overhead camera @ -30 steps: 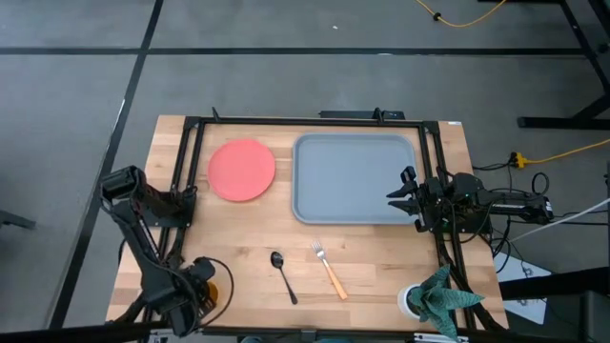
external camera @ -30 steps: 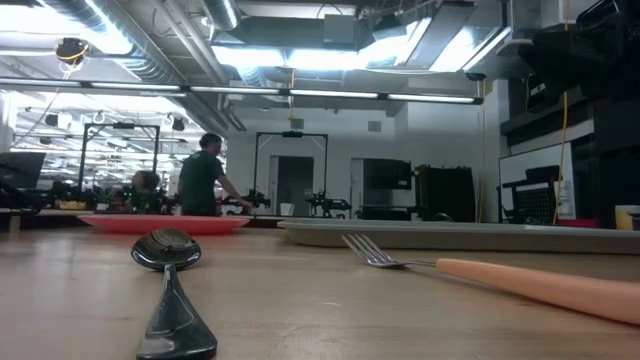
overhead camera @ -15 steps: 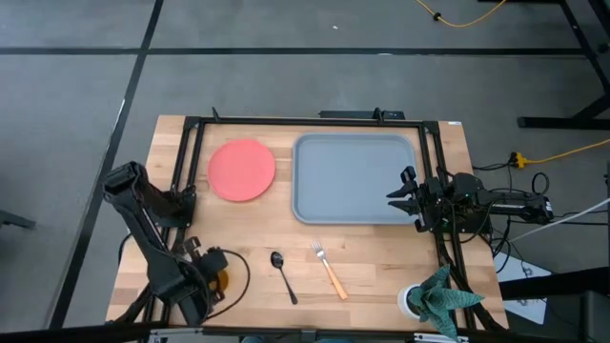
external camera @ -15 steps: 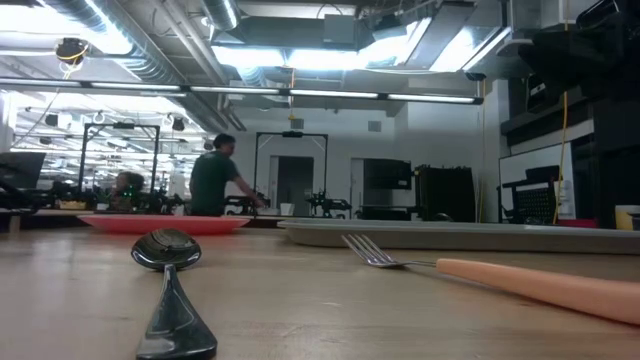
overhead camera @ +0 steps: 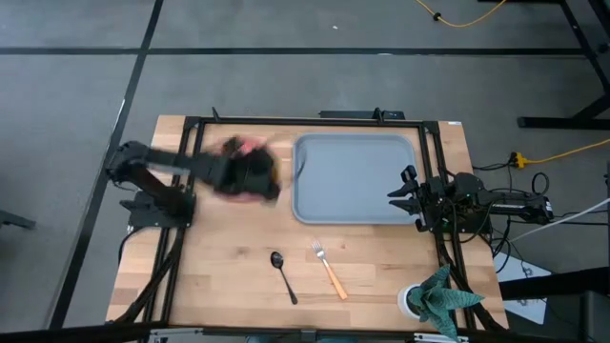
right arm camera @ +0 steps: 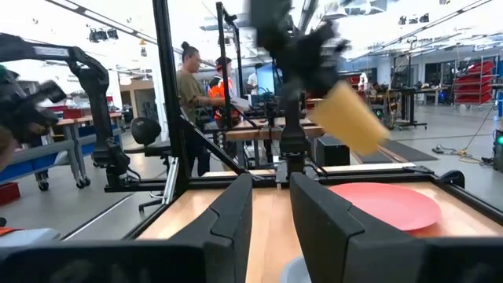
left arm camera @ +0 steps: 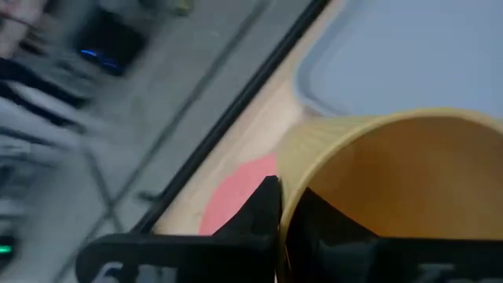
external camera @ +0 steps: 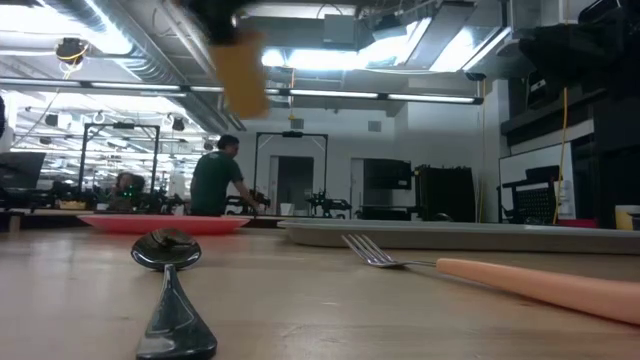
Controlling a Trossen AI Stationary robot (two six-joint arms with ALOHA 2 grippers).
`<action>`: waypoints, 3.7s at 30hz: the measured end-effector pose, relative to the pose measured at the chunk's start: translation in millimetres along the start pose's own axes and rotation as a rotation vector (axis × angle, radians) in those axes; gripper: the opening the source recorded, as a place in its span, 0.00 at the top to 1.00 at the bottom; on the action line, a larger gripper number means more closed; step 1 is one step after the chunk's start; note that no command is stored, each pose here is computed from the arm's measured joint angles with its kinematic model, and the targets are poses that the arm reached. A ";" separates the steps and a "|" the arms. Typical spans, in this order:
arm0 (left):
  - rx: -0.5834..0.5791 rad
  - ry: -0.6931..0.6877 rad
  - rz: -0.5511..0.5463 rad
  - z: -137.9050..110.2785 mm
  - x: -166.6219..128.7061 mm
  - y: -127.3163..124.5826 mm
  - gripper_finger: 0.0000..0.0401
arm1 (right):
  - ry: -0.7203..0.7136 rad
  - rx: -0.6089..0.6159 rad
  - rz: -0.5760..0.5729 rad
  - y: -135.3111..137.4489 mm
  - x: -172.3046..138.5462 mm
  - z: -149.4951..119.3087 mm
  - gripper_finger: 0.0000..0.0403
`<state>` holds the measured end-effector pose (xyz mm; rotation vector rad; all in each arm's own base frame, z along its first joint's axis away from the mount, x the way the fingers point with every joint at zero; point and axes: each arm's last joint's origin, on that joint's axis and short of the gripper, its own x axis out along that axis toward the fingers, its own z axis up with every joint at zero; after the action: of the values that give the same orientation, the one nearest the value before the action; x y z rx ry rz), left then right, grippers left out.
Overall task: Pick and place plate/cup/fork/spoon on tray
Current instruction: Put the yellow cup on the top left corner of the gray tray, then put the pink plate on the gray tray to the right of the yellow cup
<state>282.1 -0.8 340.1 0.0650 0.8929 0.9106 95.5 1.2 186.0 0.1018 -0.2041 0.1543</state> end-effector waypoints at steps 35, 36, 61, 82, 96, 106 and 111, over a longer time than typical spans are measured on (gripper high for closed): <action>-0.098 0.216 -0.475 100.9 247.1 17.3 1.00 | 0.015 0.140 -0.002 -0.1 0.0 -1.4 0.77; -0.089 0.251 -0.474 99.0 249.9 16.4 1.00 | 0.020 0.160 -0.004 -0.2 0.0 -2.0 0.77; 0.049 0.318 -0.408 85.7 269.3 -1.2 0.91 | 0.096 0.179 -0.017 -1.0 -0.5 -9.4 0.77; 0.102 0.266 -0.429 99.4 255.4 -2.2 0.91 | 0.097 0.179 -0.017 -1.0 -0.5 -9.5 0.77; 0.110 0.266 -0.398 99.4 254.7 -2.9 0.91 | 0.108 0.181 -0.020 -1.1 -0.6 -10.6 0.77; 0.108 0.259 -0.397 101.2 250.3 0.0 0.91 | 0.129 0.185 -0.024 -1.3 -0.8 -12.6 0.77; 0.112 0.210 -0.410 108.9 237.7 7.6 0.91 | 0.131 0.185 -0.025 -1.4 -0.9 -12.8 0.77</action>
<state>422.1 205.5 261.1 -0.1168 1.1025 0.4898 97.4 1.2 173.2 0.2777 -0.0574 0.1544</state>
